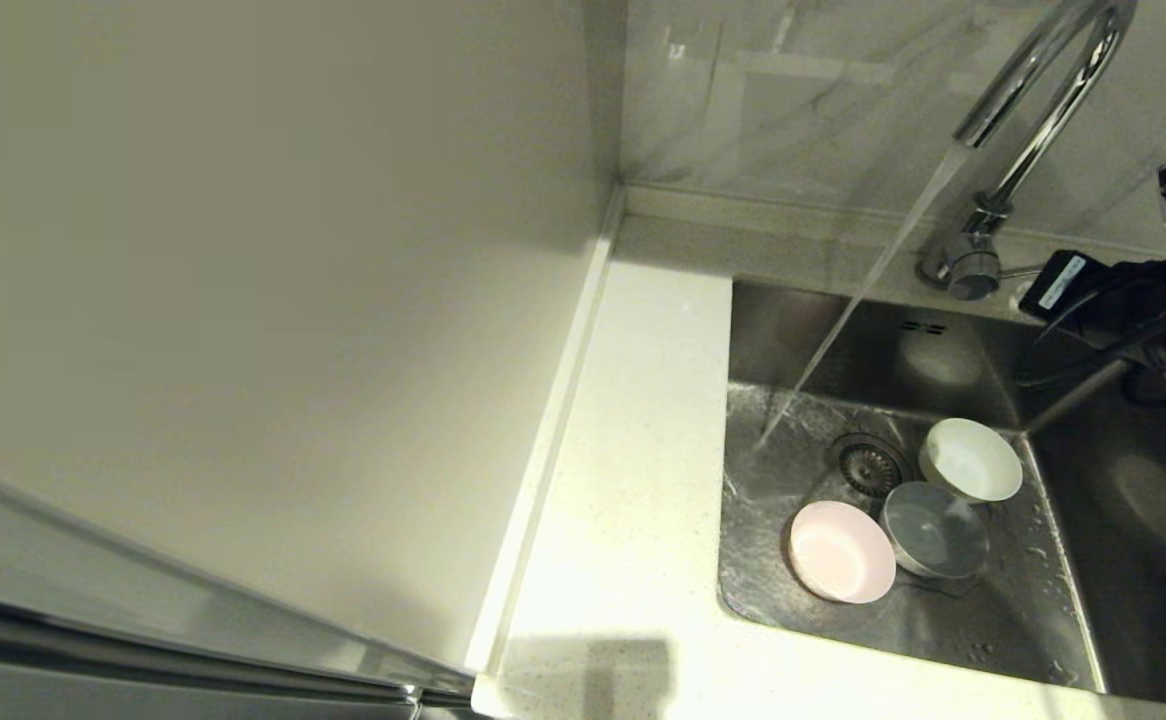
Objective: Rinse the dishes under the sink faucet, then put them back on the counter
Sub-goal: Turn off the faucet
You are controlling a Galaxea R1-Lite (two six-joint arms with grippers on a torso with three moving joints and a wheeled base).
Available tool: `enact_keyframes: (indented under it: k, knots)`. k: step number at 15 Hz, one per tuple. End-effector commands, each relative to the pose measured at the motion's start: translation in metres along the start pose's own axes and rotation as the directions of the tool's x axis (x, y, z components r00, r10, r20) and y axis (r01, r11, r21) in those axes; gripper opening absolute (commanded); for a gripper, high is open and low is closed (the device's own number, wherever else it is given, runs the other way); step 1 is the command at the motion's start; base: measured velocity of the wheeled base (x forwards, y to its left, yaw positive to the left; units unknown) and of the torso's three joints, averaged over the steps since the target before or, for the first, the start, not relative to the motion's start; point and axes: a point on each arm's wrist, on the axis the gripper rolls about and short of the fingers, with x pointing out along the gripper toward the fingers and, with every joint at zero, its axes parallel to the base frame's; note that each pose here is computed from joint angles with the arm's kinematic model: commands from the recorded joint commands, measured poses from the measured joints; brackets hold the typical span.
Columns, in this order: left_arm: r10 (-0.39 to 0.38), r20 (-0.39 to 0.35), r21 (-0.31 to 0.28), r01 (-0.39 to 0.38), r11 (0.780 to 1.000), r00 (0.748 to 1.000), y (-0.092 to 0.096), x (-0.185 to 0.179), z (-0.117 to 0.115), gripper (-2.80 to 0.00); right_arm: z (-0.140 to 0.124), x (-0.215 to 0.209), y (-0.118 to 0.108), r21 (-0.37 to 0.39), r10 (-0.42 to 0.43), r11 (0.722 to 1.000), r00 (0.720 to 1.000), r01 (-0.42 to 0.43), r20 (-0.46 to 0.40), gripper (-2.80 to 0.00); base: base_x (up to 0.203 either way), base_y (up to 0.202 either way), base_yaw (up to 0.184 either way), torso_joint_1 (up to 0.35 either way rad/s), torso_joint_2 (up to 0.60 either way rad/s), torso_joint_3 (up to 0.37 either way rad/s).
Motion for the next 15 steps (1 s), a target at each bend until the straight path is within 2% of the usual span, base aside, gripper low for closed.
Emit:
enact_keyframes:
  k: [1, 7, 12, 15]
  knots:
    - [0.000, 0.003, 0.000, 0.000, 1.000, 1.000, 0.000, 0.000, 0.000, -2.80, 0.003, 0.011, 0.003, 0.003, 0.001, 1.000, 1.000, -0.001, 0.010, -2.80, 0.000, 0.000, 0.000, 0.000, 0.00, 0.000]
    - [-0.001, 0.003, 0.000, 0.001, 1.000, 1.000, 0.000, 0.000, 0.000, -2.80, 0.007, 0.034, 0.005, -0.002, -0.036, 0.999, 0.996, 0.036, 0.079, -2.80, 0.000, 0.000, 0.000, 0.000, 0.00, 0.000]
    - [0.001, 0.003, 0.000, -0.001, 1.000, 1.000, 0.000, 0.000, 0.000, -2.80, 0.004, 0.028, -0.002, -0.009, -0.054, 0.998, 0.996, 0.055, 0.065, -2.80, 0.000, 0.000, 0.000, 0.000, 0.00, 0.000]
    - [0.000, 0.003, 0.000, 0.000, 1.000, 1.000, 0.000, 0.000, 0.000, -2.80, -0.001, 0.036, -0.012, -0.052, -0.089, 0.994, 0.995, 0.091, 0.046, -2.80, 0.000, 0.000, 0.000, 0.000, 0.00, 0.000]
